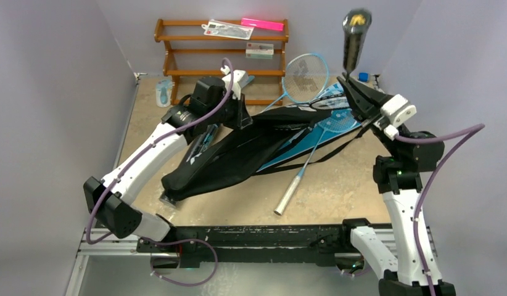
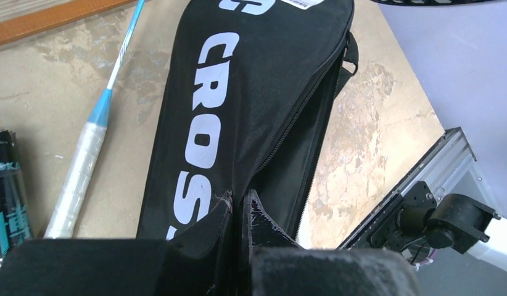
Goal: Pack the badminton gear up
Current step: Place the racket in the racket bag.
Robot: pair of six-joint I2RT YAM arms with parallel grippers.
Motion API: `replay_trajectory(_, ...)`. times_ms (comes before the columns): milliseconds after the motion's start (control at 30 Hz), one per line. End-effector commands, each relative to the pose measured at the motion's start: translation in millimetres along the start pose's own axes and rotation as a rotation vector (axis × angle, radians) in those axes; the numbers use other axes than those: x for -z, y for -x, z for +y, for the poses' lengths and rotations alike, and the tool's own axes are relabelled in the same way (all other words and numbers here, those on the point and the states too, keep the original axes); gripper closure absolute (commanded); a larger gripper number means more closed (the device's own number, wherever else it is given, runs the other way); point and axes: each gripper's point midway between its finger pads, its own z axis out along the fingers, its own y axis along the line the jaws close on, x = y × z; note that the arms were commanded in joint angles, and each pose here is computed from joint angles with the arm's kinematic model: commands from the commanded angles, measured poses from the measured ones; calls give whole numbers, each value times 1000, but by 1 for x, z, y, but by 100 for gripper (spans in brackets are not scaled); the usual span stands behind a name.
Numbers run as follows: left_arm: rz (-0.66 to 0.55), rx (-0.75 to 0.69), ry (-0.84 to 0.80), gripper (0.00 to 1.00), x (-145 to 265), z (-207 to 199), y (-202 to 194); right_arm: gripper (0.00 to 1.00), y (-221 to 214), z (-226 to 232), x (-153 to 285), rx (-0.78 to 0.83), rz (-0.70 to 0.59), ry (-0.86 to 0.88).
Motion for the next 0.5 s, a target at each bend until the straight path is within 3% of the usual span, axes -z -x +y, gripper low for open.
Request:
replay_trajectory(0,-92,7,-51,100,-11,-10,33,100,47,27,0,135,-106,193)
replay_trajectory(200,-70,68,-95,100,-29,-9,32,100,69,44,12,132,-159,246)
replay_trajectory(467,-62,111,-158,100,-41,-13,35,100,95,73,24,-92,-278,361)
